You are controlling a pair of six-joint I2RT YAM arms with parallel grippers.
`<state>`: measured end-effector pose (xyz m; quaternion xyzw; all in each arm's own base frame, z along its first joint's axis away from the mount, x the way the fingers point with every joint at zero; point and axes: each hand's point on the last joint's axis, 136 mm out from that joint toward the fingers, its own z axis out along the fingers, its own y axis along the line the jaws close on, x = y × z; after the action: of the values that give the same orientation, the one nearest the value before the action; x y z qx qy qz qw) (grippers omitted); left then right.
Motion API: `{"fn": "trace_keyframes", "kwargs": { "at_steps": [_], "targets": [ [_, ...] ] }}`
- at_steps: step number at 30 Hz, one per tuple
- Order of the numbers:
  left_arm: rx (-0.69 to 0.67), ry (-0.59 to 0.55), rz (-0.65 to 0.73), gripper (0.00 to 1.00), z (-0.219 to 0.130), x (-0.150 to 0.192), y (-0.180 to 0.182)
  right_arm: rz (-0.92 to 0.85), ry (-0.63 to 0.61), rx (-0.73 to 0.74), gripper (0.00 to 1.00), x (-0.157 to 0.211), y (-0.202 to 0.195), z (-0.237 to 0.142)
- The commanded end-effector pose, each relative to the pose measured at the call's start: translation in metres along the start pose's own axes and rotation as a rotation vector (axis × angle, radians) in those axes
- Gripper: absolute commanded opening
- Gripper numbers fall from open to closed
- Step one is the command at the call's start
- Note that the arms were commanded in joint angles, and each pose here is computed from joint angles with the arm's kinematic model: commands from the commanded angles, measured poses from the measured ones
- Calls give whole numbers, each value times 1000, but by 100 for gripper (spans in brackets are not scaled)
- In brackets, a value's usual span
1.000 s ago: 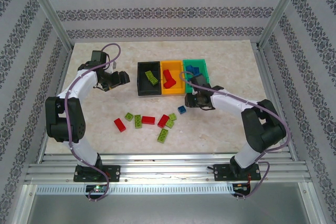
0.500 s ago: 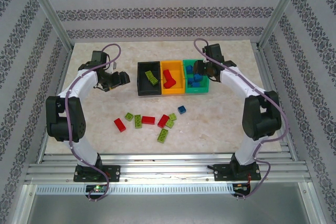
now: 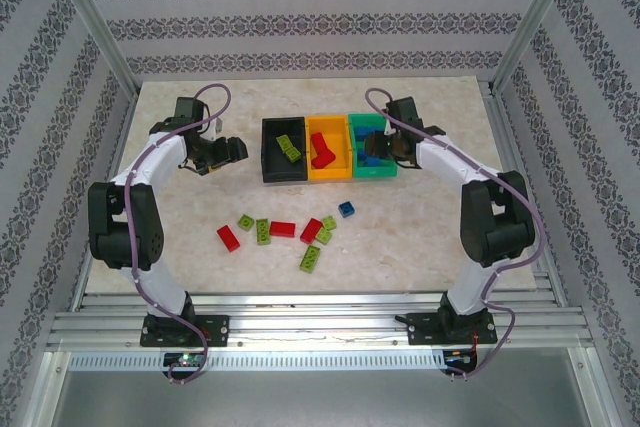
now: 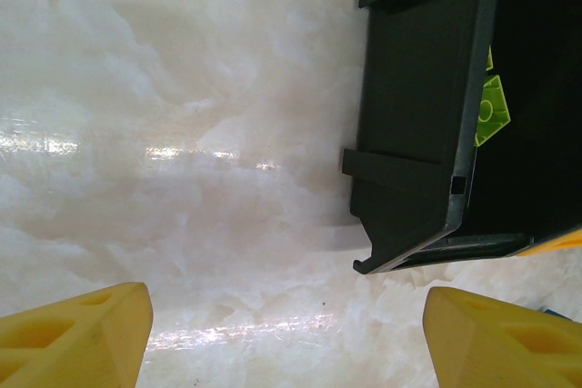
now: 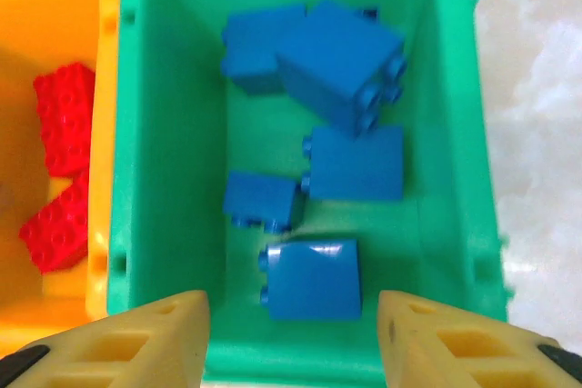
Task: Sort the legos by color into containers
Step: Place the lego in the container, then pick up the lego from the center of the table.
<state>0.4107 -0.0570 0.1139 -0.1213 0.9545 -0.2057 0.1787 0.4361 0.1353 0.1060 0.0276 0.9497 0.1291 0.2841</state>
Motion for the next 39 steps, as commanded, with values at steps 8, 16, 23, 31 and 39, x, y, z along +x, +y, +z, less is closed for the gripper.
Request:
{"fn": "trace_keyframes", "kwargs": {
  "at_steps": [8,16,23,31,39],
  "targets": [
    [41,-31,-9,79,-3,-13,-5,-77,18,-85,53,55,31,-26],
    [38,-28,-8,83,-4,-11,-5,-122,65,-108,54,94,54,-27],
    [54,-25,-12,83,-3,-10,-7,-146,111,-117,54,119,64,-23],
    [63,-17,-10,85,-2,-10,-8,-174,165,-110,54,136,71,-10],
    [69,-18,-7,90,-3,-11,-10,-225,236,-35,54,156,61,6]
  ]
}}
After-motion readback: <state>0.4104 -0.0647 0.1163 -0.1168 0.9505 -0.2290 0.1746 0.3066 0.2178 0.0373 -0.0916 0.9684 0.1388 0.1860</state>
